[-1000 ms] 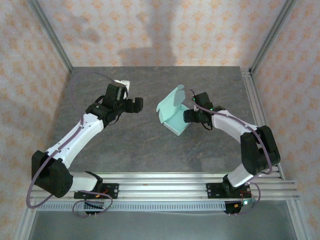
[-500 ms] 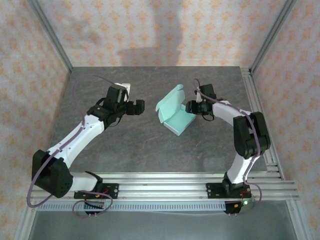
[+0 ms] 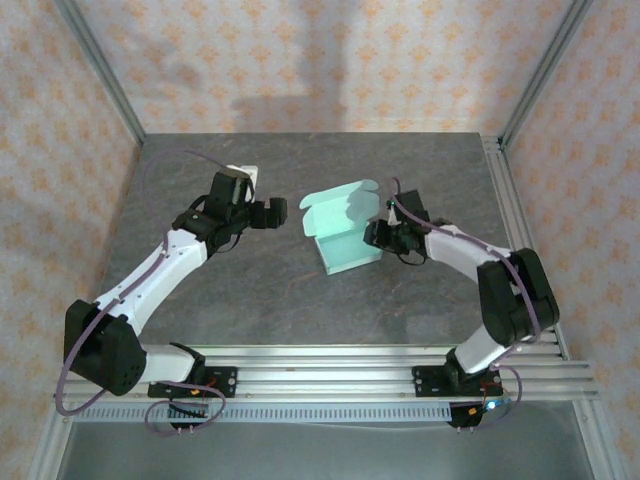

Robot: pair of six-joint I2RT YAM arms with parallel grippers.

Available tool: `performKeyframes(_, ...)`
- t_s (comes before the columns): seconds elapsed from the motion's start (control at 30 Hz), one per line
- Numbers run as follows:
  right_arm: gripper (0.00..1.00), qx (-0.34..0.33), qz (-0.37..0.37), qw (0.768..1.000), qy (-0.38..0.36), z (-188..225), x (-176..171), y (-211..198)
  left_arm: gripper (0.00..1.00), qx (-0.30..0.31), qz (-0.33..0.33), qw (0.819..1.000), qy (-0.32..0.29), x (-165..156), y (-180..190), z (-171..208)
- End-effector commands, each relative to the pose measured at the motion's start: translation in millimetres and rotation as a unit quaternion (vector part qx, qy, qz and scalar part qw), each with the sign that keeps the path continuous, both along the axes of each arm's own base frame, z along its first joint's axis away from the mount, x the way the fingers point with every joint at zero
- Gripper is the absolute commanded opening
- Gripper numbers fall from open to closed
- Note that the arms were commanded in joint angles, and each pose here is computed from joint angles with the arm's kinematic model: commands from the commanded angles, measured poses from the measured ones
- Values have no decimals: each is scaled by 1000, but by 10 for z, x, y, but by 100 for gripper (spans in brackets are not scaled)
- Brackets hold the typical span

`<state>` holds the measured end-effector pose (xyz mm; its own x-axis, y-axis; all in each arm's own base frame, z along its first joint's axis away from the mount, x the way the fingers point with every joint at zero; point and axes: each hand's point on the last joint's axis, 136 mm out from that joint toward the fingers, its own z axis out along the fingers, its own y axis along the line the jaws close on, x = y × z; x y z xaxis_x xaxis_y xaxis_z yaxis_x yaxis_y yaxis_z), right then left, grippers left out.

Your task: Fold the paper box

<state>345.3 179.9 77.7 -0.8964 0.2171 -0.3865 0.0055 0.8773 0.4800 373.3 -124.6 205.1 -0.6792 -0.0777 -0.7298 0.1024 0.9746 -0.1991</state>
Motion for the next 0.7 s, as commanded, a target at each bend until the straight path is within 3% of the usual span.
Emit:
performKeyframes(0.0, 47, 10, -15, 999, -38, 235, -23, -6, 100, -17, -2, 1000, -9, 88, -32, 9)
performKeyframes(0.23, 62, -76, 30, 989, -121, 661, 151, -342, 94, -31, -53, 998, -18, 199, -226, 59)
performKeyframes(0.37, 69, -103, 129, 973, -160, 852, 276, -326, 94, -24, -74, 997, -10, 235, -287, 71)
performKeyframes(0.67, 65, -116, 317, 929, -154, 978, 515, -167, 94, -31, -104, 994, 6, 142, -365, 50)
